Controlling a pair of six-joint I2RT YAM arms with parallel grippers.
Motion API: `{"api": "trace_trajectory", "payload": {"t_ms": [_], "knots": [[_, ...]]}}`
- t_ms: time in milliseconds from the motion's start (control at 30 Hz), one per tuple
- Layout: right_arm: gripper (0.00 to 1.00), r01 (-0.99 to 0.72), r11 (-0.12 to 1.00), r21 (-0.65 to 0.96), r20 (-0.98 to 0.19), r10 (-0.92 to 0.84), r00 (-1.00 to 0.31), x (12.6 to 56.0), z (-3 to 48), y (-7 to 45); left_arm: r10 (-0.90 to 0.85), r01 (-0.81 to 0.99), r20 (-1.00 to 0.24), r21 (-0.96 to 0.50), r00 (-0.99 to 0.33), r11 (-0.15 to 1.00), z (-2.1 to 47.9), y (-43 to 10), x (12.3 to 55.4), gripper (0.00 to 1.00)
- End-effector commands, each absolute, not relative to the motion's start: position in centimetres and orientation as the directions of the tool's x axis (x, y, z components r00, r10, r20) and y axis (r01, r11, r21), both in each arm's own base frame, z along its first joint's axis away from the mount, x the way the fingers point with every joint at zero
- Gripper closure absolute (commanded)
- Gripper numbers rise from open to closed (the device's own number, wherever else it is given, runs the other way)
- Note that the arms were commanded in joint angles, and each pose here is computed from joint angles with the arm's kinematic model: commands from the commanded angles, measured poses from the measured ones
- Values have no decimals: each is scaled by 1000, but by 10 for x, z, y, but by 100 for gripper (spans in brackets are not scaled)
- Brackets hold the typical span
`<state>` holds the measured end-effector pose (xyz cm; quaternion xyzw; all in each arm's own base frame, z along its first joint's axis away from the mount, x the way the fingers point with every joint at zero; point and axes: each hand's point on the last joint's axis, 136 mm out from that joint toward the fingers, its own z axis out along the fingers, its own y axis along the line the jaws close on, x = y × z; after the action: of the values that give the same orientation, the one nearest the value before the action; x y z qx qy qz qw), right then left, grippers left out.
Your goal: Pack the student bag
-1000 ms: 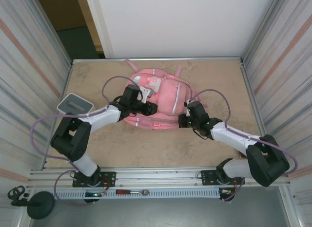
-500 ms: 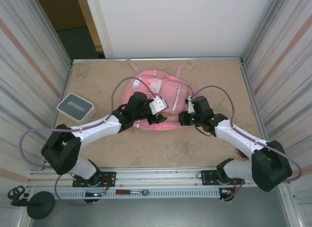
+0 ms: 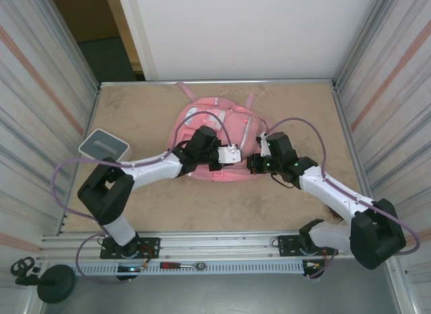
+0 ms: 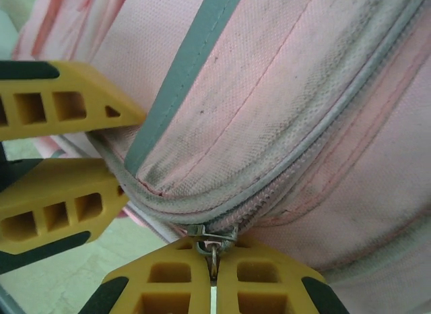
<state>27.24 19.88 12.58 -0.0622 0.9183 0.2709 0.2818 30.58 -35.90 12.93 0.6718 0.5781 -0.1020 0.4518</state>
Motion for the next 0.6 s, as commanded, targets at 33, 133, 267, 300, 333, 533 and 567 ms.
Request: {"api": "trace_trajectory", "payload": {"t_ms": [33, 133, 267, 300, 333, 533, 567], "knots": [[100, -236, 929, 285, -577, -30, -816, 274, 129, 167, 664, 819, -649, 566, 372, 94, 147, -344, 318, 83], [100, -197, 953, 231, -568, -32, -822, 278, 121, 150, 626, 839, -675, 541, 390, 61, 150, -331, 309, 86], [100, -214, 957, 197, -560, -70, -826, 283, 113, 148, 584, 866, -728, 492, 358, 83, 159, -310, 313, 89], [100, -220, 958, 185, -560, -81, -825, 284, 112, 148, 582, 872, -735, 482, 348, 86, 160, -305, 315, 89], [100, -226, 958, 177, -561, -90, -823, 286, 112, 148, 584, 874, -736, 478, 343, 89, 161, -301, 316, 89], [100, -311, 925, 220, -591, -127, -796, 298, 120, 165, 585, 872, -750, 469, 309, 140, 160, -274, 325, 89], [100, -329, 915, 235, -593, -133, -794, 298, 123, 170, 589, 871, -749, 468, 303, 148, 160, -270, 326, 89]]}}
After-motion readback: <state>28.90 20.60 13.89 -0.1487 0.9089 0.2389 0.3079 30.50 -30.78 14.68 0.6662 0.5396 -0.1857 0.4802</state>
